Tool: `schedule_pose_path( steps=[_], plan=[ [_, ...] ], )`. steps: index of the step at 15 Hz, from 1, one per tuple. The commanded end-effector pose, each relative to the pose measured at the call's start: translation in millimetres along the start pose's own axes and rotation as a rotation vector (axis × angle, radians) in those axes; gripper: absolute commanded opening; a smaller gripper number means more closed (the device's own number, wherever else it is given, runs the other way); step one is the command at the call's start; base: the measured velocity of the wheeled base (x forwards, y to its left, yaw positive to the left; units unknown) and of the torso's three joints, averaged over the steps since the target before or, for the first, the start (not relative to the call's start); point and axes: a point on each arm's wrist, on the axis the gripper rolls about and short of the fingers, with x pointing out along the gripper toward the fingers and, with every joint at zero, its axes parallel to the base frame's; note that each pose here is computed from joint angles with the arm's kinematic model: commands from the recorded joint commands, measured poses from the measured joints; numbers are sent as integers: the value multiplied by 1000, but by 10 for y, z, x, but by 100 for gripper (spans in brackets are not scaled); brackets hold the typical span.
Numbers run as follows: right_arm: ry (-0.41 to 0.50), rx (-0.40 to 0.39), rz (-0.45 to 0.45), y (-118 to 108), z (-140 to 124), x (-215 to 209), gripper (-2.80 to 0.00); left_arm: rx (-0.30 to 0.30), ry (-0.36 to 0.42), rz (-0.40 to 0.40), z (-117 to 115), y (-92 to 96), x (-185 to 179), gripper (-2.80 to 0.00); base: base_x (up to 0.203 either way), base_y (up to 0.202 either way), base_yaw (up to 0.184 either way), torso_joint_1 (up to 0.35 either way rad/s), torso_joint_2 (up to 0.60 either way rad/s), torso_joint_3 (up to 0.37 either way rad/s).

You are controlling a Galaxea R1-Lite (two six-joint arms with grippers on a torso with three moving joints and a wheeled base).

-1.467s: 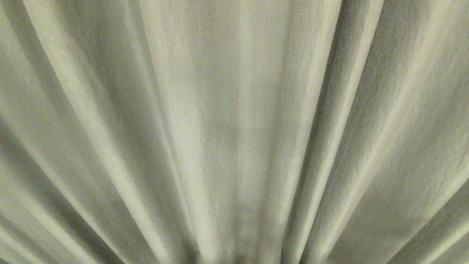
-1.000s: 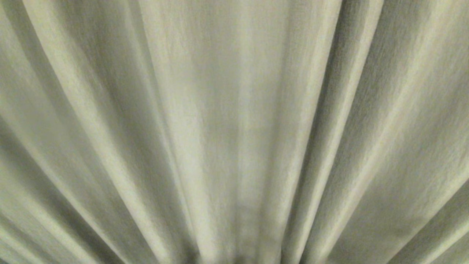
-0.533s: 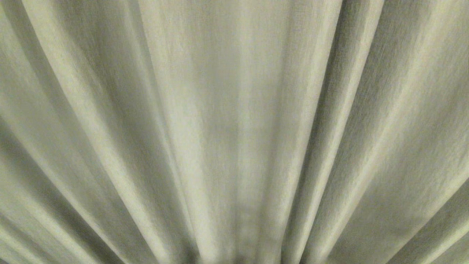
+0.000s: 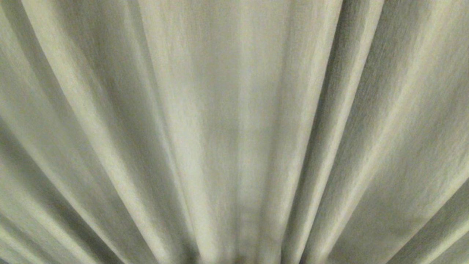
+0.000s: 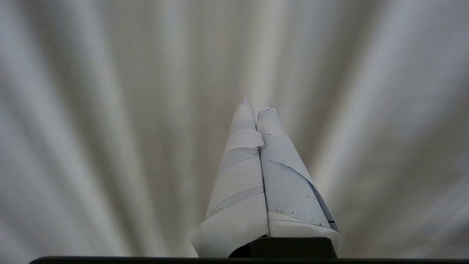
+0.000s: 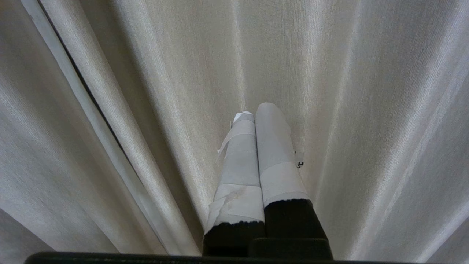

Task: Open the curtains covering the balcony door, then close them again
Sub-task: Pull the outer curtains open on both sides

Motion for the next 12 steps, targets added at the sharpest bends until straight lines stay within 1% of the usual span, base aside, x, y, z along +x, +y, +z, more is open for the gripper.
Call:
schedule_pose_path(
  steps=[1,3,5,8,9,11,12],
  plan=[
    [-1,1,0,0,1,0,-280,-11,-3,-50,144,-23,2,-280,0,0,0,0,0,0],
    [-1,1,1,0,1,0,-280,-16,9,-79,352,-45,54,-280,0,0,0,0,0,0],
    [-1,1,1,0,1,0,-280,-16,-5,-117,646,-72,144,-280,0,0,0,0,0,0],
    [-1,1,0,0,1,0,-280,-16,-7,-157,1064,-110,397,-280,0,0,0,0,0,0],
    [-1,1,0,0,1,0,-280,-15,-19,-164,1184,-119,516,-280,0,0,0,0,0,0],
    [-1,1,0,0,1,0,-280,-10,-73,-175,1403,-137,747,-280,0,0,0,0,0,0],
    [-1,1,0,0,1,0,-280,-6,-100,-180,1481,-143,827,0,0,0,0,0,0,0]
  ],
)
